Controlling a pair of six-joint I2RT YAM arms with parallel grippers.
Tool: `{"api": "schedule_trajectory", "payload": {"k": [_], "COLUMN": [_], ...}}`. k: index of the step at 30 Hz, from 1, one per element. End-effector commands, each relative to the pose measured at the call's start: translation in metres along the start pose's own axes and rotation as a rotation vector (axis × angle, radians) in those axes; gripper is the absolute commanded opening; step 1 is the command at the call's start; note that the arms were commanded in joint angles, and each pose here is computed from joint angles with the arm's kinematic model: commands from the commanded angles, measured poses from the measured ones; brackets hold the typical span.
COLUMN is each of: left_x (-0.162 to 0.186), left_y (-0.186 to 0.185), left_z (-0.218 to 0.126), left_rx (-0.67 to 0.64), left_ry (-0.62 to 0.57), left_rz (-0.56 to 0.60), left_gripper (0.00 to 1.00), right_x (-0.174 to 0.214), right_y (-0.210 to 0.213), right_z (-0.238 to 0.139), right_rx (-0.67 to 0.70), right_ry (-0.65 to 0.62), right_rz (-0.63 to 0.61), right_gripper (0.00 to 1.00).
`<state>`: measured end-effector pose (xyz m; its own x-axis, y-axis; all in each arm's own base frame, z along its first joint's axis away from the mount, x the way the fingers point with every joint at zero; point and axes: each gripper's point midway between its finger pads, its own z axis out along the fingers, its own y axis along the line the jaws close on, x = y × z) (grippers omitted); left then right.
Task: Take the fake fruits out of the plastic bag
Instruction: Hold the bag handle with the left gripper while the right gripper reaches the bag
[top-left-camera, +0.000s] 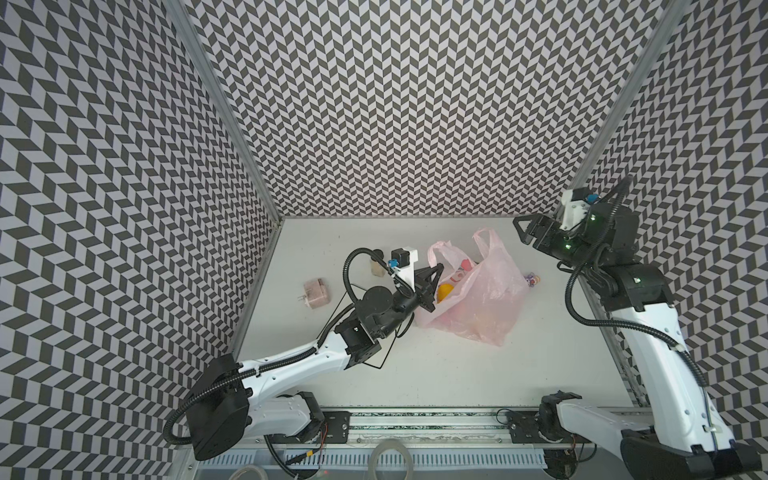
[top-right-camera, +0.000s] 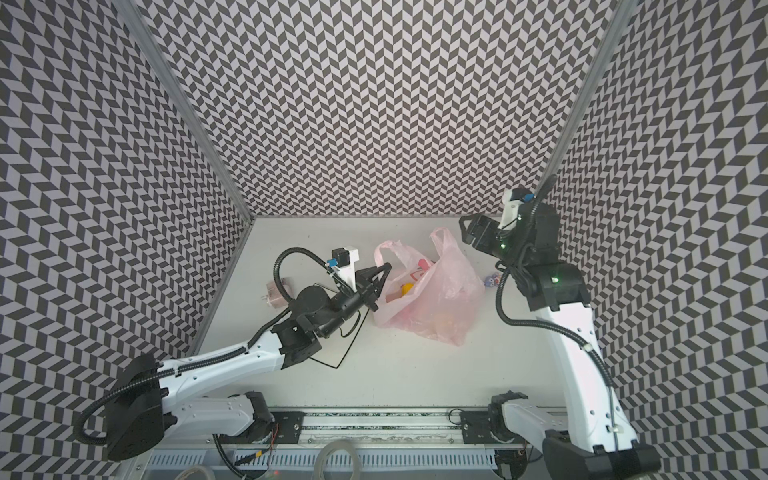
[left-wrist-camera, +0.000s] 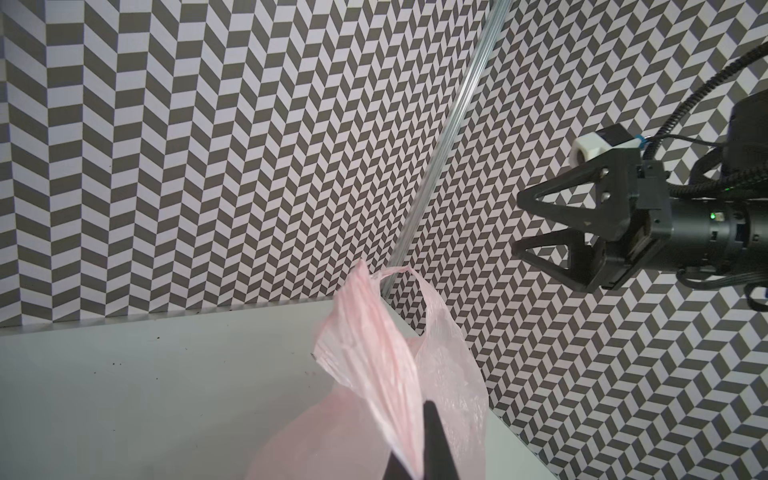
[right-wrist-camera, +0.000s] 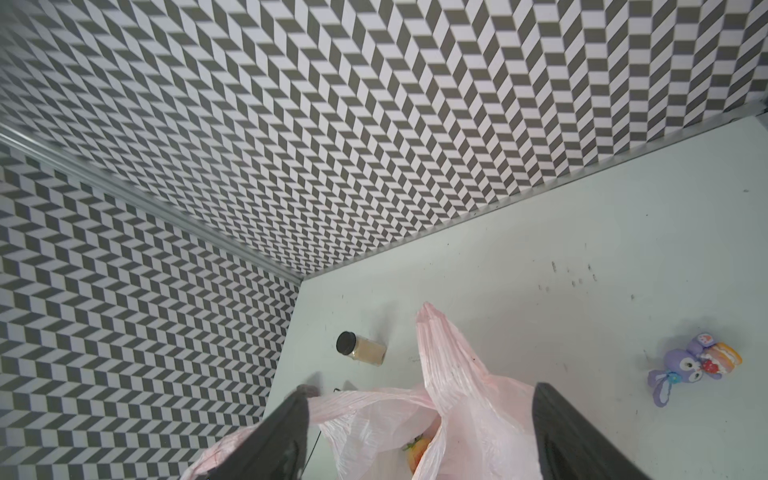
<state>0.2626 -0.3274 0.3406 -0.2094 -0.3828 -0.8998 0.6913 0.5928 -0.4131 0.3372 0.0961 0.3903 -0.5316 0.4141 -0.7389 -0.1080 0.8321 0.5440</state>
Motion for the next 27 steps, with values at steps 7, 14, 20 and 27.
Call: {"api": "schedule_trajectory", "payload": {"k": [7, 14, 20, 27], "left_x": [-0.012, -0.013, -0.013, -0.029], "left_y": [-0.006, -0.006, -0.003, 0.021], "left_z": [-0.009, -0.012, -0.009, 0.012], "left_rx": [0.036, 0.035, 0.02, -0.064], "left_ry": [-0.039, -0.037, -0.037, -0.062], "left_rz": [-0.032, -0.026, -0.032, -0.105], "left_gripper": [0.0, 0.0, 0.0, 0.0], "right_x": [0.01, 0.018, 0.025, -0.022], "right_y": [-0.01, -0.025, -0.017, 0.009], "right_z": [0.065, 0.09, 0.104, 0.1], "right_rx": [0.167, 0.219, 0.142, 0.088], "right_ry": [0.069, 0.131, 0.124, -0.077], "right_rz": [-0.333, -0.39, -0.374, -0.337], "right_gripper": [0.83, 0.82, 0.46, 0.09]}}
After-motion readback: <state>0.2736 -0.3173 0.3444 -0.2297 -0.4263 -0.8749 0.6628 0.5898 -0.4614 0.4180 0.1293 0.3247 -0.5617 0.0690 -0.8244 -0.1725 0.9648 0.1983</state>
